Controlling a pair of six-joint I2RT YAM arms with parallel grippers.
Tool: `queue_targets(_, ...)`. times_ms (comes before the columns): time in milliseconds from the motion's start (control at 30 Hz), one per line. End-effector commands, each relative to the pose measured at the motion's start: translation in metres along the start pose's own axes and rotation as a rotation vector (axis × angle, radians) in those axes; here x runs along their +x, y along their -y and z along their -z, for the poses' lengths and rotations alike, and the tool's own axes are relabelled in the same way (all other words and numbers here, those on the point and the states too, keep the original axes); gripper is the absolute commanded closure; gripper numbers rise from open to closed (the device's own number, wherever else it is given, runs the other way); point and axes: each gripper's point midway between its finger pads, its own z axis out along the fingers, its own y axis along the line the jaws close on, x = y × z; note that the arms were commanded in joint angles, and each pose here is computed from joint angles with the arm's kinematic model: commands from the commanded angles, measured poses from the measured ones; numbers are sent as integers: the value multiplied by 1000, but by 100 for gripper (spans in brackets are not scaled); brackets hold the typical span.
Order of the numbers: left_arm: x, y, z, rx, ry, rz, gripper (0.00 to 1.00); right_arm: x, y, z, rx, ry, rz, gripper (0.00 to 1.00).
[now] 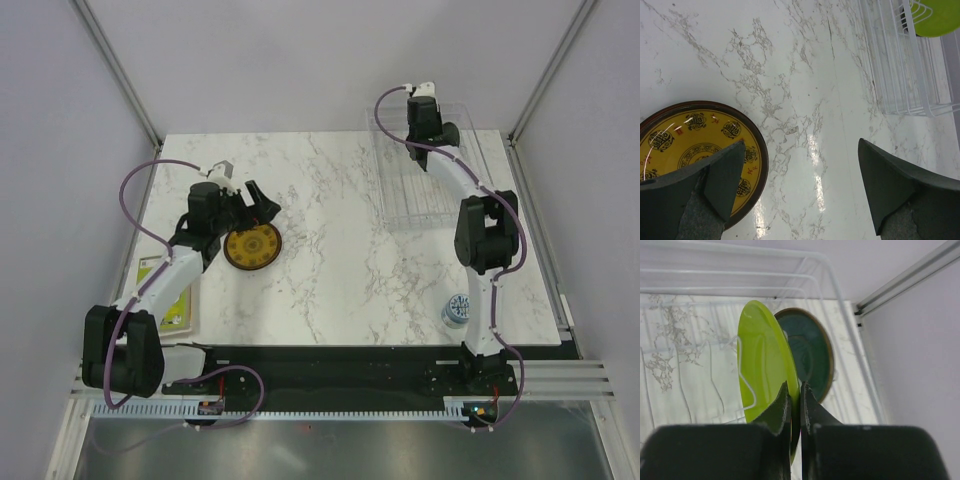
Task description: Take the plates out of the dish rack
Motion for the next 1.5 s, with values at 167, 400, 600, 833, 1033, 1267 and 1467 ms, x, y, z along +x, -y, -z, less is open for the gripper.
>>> queue_targets(167, -25, 15, 11, 13, 65, -48, 0, -100, 69, 102, 385, 229, -25, 100)
queue_targets(400, -25, 30, 10, 93, 61, -31, 0, -99, 66, 154, 94, 261, -129, 100)
queue_targets(600, -24, 51, 9, 218, 66, 27, 0, -78, 10, 216, -364, 216, -313, 96)
queue_targets(833, -22, 78, 15, 351, 95, 65, 0, -54, -53, 288, -786, 157, -523, 96)
queue_targets(1033, -14, 93, 15, 409, 110, 77, 1, -32, -91, 331, -1000, 91, -628, 96)
queue_targets(1267, -1, 106, 10, 440, 87, 85, 1, -16, -117, 351, -1122, 42, -701, 95)
queue_targets(1467, 12, 104, 7, 446, 75, 108, 1, -18, -133, 369, -1247, 32, -771, 95)
